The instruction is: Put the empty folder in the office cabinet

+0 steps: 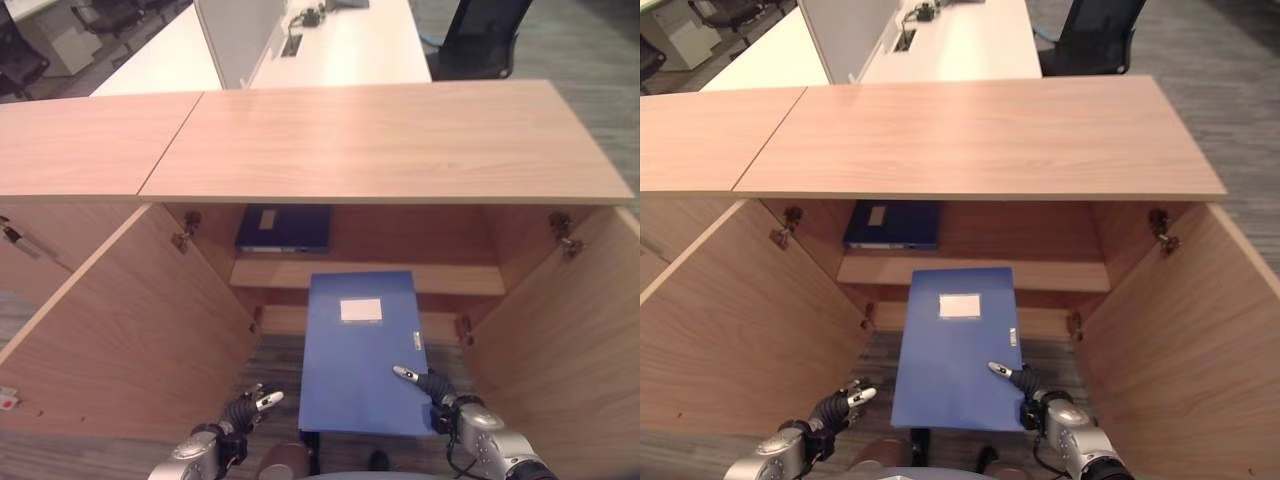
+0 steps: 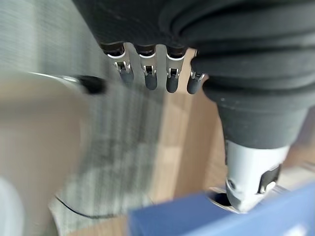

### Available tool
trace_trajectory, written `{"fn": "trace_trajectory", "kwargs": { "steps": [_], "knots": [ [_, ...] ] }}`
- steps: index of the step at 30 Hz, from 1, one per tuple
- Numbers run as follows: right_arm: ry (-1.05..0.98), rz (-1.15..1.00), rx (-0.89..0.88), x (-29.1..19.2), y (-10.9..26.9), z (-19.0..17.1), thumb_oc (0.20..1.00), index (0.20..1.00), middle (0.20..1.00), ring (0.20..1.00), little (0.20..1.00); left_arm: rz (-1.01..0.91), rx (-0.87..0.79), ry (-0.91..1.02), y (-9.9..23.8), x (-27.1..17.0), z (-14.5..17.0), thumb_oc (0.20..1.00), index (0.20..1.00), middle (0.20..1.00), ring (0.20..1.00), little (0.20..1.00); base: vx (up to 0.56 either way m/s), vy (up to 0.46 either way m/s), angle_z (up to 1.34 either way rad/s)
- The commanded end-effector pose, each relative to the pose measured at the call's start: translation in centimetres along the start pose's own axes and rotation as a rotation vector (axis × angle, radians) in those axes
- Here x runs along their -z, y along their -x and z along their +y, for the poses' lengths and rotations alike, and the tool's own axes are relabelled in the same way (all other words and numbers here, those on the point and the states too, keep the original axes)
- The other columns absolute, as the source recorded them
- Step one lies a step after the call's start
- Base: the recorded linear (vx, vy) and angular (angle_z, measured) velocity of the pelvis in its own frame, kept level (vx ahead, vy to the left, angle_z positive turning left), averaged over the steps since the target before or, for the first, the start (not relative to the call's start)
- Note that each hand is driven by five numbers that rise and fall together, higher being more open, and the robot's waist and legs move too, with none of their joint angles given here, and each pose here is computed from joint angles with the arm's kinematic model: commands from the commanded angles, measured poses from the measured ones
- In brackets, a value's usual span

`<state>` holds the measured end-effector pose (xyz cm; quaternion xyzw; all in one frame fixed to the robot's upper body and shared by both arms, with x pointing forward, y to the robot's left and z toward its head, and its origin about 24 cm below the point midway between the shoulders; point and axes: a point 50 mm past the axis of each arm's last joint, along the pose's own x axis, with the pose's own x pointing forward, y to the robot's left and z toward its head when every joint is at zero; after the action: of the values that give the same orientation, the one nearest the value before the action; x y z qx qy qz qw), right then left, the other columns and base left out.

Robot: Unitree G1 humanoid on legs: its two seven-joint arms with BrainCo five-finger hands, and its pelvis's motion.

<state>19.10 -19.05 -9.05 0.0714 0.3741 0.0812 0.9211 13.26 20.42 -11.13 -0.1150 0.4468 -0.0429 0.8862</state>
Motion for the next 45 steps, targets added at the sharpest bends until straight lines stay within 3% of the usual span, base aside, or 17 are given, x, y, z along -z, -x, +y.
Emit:
{"fn": "trace_trajectory", "kwargs": {
  "steps": [1,13,17,20,27,30,34,45],
  "knots": [
    [-0.084,-0.182,-0.061,-3.2,0.2,1.3,0.2,0.2,0.2,0.2,0.2,-0.071,-0.044,0.099,0.7,-0.4,0.5,1.0,1.0,1.0,1.0,1.0,0.25,0.211,-0.65],
    [-0.116,-0.224,-0.059,-3.6,0.3,2.5,0.2,0.2,0.2,0.2,0.2,0.041,-0.113,0.165,1.7,3.4,1.3,1.0,1.0,1.0,1.0,1.0,0.11,0.235,-0.33],
    [-0.1,-0.326,-0.138,-6.5,0.2,4.4,0.2,0.2,0.2,0.2,0.2,0.075,-0.099,0.173,1.7,4.1,1.0,1.0,1.0,1.0,1.0,1.0,0.0,0.188,-0.34],
    [-0.089,-0.51,-0.238,-11.7,0.9,6.6,0.2,0.2,0.2,0.2,0.2,0.07,-0.07,0.164,1.4,3.8,0.4,1.0,1.0,1.0,1.0,1.0,-0.09,-0.042,-0.32],
    [-0.101,-0.857,-0.283,-20.4,3.4,8.3,0.2,0.2,0.2,0.2,0.2,-0.036,0.003,0.116,-0.2,0.1,-1.4,1.0,1.0,1.0,1.0,1.0,-0.1,-0.143,0.11],
    [-0.106,-0.885,-0.284,-21.1,3.7,8.2,0.2,0.2,0.2,0.2,0.2,-0.05,0.01,0.092,-0.3,-0.4,-1.4,1.0,1.0,1.0,1.0,1.0,0.01,-0.083,0.39],
    [-0.111,-0.967,-0.317,-22.6,5.0,8.3,0.2,0.2,0.2,0.2,0.2,-0.156,-0.008,-0.118,0.0,-3.3,-1.4,1.0,1.0,1.0,1.0,1.0,0.0,-0.02,0.13],
    [-0.17,-1.138,-0.274,-25.4,7.4,7.4,0.2,0.2,0.2,0.2,0.2,-0.29,-0.022,-0.196,1.7,-6.5,-0.7,1.0,1.0,1.0,1.0,1.0,0.03,-0.067,0.15]
  ]
}}
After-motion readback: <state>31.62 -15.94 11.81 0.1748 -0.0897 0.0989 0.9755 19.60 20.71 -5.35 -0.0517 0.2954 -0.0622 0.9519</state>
